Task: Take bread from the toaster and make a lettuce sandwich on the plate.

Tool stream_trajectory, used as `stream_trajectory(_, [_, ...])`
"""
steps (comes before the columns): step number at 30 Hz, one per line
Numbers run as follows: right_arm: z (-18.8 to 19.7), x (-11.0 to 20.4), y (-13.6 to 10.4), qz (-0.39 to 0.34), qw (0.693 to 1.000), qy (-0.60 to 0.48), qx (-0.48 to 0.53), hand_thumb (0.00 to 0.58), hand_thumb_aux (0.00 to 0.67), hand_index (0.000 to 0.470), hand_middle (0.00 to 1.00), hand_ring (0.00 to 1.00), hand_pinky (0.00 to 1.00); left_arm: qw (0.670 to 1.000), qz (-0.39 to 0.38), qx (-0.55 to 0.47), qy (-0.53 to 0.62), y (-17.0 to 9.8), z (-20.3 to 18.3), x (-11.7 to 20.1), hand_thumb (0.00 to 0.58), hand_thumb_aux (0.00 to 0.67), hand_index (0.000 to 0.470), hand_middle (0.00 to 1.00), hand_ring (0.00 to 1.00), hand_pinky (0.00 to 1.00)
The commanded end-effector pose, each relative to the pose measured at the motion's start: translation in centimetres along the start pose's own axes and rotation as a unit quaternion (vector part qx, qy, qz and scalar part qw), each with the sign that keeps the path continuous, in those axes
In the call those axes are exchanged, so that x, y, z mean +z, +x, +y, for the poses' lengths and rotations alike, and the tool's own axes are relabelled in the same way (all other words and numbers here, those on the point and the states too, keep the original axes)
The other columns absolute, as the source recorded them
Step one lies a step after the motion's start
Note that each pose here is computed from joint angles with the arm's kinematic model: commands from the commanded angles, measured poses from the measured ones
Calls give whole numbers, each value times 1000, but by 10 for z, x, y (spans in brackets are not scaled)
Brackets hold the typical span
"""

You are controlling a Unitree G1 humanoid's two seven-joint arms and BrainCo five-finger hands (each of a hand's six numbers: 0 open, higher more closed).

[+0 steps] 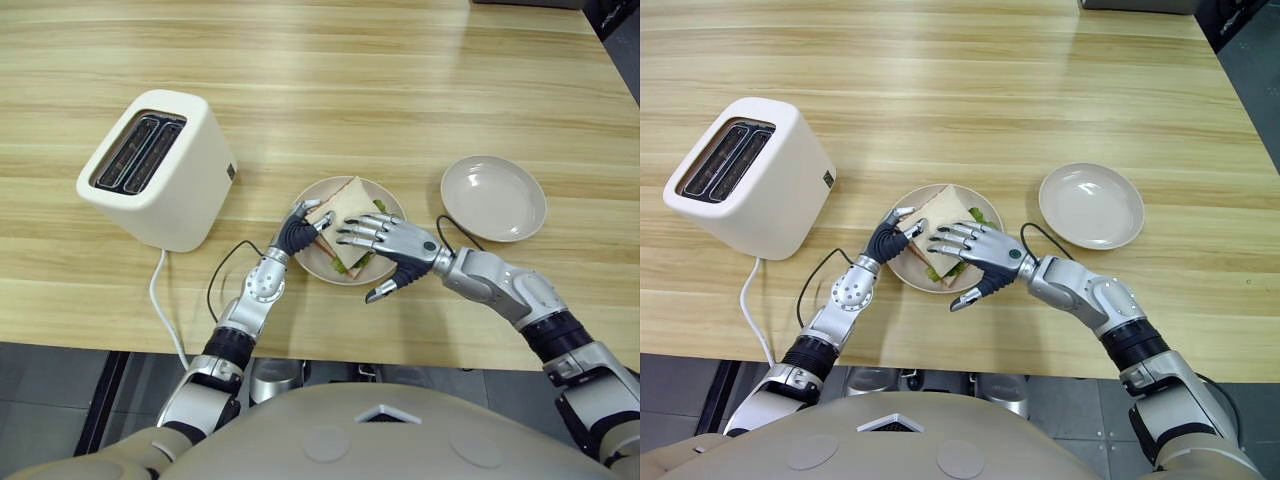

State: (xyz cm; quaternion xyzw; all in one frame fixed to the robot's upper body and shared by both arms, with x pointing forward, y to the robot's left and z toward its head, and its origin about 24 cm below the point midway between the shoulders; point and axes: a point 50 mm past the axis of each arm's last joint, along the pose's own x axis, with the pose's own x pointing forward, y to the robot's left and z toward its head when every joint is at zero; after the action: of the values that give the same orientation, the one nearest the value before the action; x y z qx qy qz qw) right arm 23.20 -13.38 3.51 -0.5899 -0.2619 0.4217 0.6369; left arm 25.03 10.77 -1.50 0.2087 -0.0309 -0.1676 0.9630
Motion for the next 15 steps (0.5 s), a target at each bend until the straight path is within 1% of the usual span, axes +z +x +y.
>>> stream_trajectory(1, [26, -8, -10, 37, 994, 18, 100, 0, 0, 0, 0, 0, 0, 1000, 17, -5, 11, -3, 0, -8, 580, 670, 460, 1000, 1000, 1000])
stream_trajectory(4, [32, -11, -13, 47, 991, 32, 125, 0, 0, 0, 0, 0, 0, 1000, 14, 0, 14, -2, 2, -8, 580, 670, 460, 1000, 1000, 1000])
stream_trajectory(5, [34, -12, -14, 49, 989, 36, 133, 0, 0, 0, 0, 0, 0, 1000, 8, 6, 17, -1, 3, -6, 580, 670, 460, 875, 875, 875])
stream_trajectory(6, [36, -12, -14, 51, 988, 39, 139, 0, 0, 0, 0, 0, 0, 1000, -1, 14, 21, -1, 6, -3, 580, 670, 460, 596, 596, 596])
stream_trajectory(7, [37, -13, -15, 52, 988, 40, 141, 0, 0, 0, 0, 0, 0, 999, -14, 24, 26, 0, 9, 0, 543, 502, 345, 0, 0, 0])
stream_trajectory(8, [37, -13, -15, 52, 988, 41, 143, 0, 0, 0, 0, 0, 0, 998, -31, 39, 33, 0, 13, 5, 470, 378, 260, 0, 0, 0])
stream_trajectory(9, [37, -14, -15, 52, 987, 42, 143, 0, 0, 0, 0, 0, 0, 996, -56, 62, 40, 0, 20, 12, 470, 378, 260, 0, 0, 0])
stream_trajectory(10, [37, -15, -15, 52, 987, 42, 144, 0, 0, 0, 0, 0, 0, 992, -84, 86, 47, -1, 27, 20, 0, 0, 0, 0, 0, 0])
stream_trajectory(12, [38, -16, -14, 52, 987, 43, 145, 0, 0, 0, 0, 0, 0, 976, -152, 144, 65, -7, 46, 40, 0, 0, 0, 0, 0, 0])
stream_trajectory(15, [39, -17, -14, 53, 987, 43, 144, 0, 0, 0, 0, 0, 0, 942, -244, 214, 88, -23, 69, 68, 0, 0, 0, 0, 0, 0])
